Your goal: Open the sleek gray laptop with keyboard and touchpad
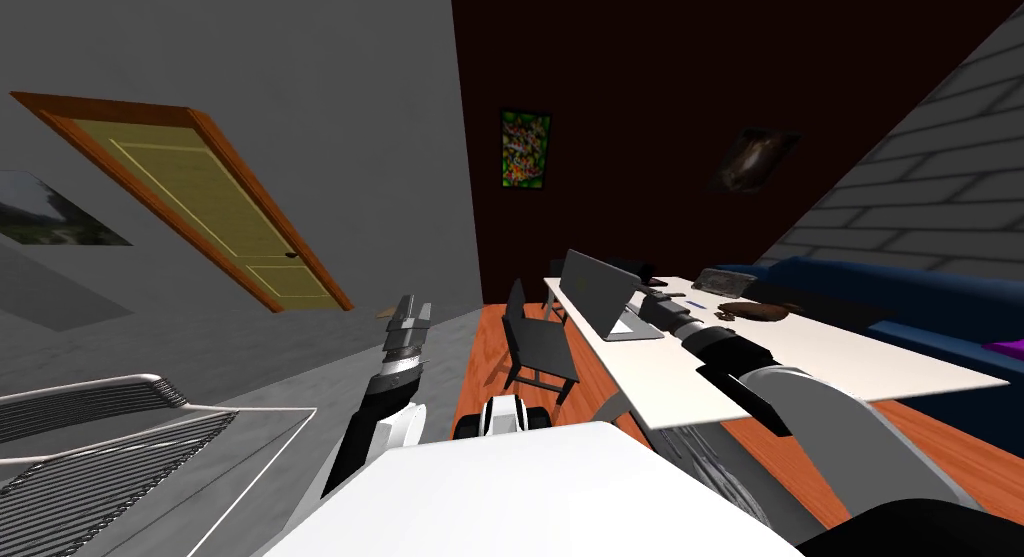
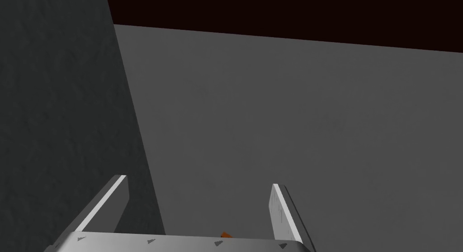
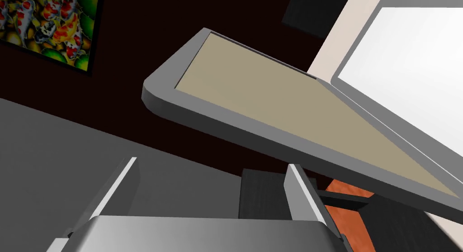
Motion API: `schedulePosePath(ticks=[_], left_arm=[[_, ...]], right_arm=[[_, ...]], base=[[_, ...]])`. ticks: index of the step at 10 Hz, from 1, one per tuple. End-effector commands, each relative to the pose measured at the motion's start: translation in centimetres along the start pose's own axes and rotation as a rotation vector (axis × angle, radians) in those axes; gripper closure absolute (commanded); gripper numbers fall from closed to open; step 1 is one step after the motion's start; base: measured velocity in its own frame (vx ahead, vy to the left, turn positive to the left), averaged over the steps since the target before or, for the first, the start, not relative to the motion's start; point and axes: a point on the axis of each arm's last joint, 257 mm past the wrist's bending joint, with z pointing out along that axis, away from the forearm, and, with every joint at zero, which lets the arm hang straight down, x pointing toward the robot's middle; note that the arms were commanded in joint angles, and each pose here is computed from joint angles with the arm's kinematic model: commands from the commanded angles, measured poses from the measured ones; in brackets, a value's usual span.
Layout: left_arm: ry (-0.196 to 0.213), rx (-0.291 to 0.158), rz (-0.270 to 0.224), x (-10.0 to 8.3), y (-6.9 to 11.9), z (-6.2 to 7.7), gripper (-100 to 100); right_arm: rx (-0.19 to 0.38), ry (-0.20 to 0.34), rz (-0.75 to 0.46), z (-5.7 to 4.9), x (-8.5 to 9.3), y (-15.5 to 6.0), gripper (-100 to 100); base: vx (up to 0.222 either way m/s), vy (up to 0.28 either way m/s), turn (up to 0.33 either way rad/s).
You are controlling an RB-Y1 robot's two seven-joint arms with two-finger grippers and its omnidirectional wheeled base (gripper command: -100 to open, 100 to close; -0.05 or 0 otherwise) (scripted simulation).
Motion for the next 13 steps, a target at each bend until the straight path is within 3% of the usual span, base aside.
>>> schedulePosePath(ticks=[1, 4, 7, 8, 13], left_arm=[[0.0, 0.0, 0.0, 0.0, 0.0, 0.0, 0], [0.0, 0.0, 0.0, 0.0, 0.0, 0.0, 0], [0.0, 0.0, 0.0, 0.0, 0.0, 0.0, 0], [0.0, 0.0, 0.0, 0.0, 0.0, 0.0, 0], [0.0, 0.0, 0.0, 0.0, 0.0, 0.0, 0]], right_arm=[[-0.021, 0.029, -0.094, -0.1, 1.4, -0.1, -100], [-0.044, 0.061, -0.201, -0.3, 3.2, -0.5, -100], [-0.042, 0.055, -0.186, -0.4, 3.1, -0.6, -100], [-0.042, 0.055, -0.185, -0.4, 3.1, -0.6, 100], [-0.044, 0.041, 0.05, 0.1, 4.6, 0.7, 100]], base=[[0.01, -0.01, 0.055], [0.007, -0.01, 0.069], [0.053, 0.003, -0.004], [0.0, 0.0, 0.0], [0.002, -0.09, -0.035]])
